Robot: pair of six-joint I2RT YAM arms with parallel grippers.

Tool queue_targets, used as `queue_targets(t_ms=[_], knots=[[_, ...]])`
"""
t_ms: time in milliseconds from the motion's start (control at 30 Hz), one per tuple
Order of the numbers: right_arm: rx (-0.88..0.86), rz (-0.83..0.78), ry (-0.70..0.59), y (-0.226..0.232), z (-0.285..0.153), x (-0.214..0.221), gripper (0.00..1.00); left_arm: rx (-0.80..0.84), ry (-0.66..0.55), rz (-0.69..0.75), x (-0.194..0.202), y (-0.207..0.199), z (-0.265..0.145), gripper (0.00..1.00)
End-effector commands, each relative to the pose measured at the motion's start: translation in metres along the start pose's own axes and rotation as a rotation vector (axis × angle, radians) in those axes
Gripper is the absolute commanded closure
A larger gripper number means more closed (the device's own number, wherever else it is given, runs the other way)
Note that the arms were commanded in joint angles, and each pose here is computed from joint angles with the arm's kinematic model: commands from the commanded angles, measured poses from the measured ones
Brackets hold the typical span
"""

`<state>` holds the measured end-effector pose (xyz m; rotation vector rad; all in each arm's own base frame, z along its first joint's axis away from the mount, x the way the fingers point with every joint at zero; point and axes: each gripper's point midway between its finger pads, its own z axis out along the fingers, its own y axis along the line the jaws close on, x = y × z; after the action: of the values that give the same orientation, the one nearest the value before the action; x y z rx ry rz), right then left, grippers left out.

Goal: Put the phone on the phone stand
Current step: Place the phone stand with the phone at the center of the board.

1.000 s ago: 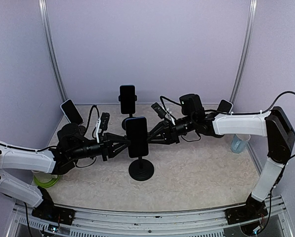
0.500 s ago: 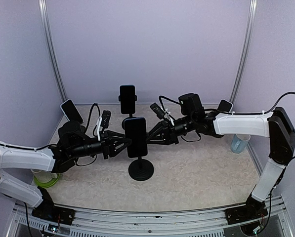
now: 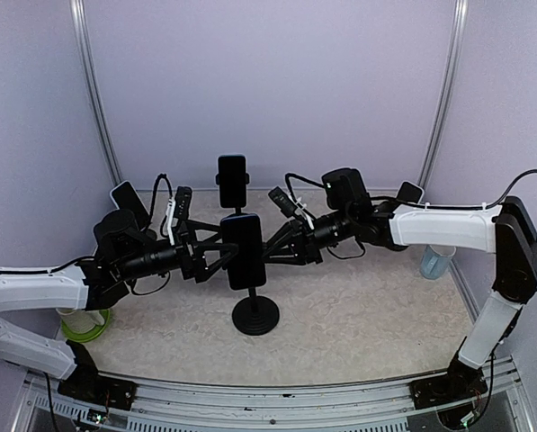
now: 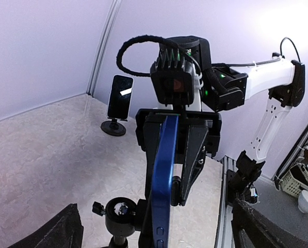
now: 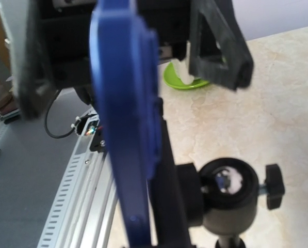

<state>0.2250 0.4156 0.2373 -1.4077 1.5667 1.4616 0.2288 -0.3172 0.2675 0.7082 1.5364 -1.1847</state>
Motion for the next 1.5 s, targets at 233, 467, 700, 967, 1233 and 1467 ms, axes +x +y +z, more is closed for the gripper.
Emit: queue_targets(t_ms=[233,467,700,967,1233,1467], knots=[[0.09,-0.129,-0.117,-0.001,-0.052,-0.059,1.0,-0.038,-0.106,0.068,-0.047,-0.016,-0.03,0.01],[0.193,-0.181,-0.138,-0.026,-0.089,-0.07,1.0,-0.072,-0.106,0.079,-0.051,-0.018,-0.042,0.01],[0.288,-0.244,-0.164,-0.054,-0.132,-0.083,1.0,-0.084,-0.105,0.059,-0.043,-0.017,-0.051,0.01],[0.333,-0.292,-0.183,-0.081,-0.167,-0.095,1.0,-0.09,-0.096,0.041,-0.038,-0.018,-0.057,0.01],[0.339,-0.269,-0.205,-0.122,-0.201,-0.098,1.0,-0.098,-0.097,0.032,-0.042,-0.021,-0.063,0.01],[0.331,-0.275,-0.178,-0.153,-0.212,-0.096,1.0,-0.1,-0.104,0.03,-0.043,-0.024,-0.068,0.01]])
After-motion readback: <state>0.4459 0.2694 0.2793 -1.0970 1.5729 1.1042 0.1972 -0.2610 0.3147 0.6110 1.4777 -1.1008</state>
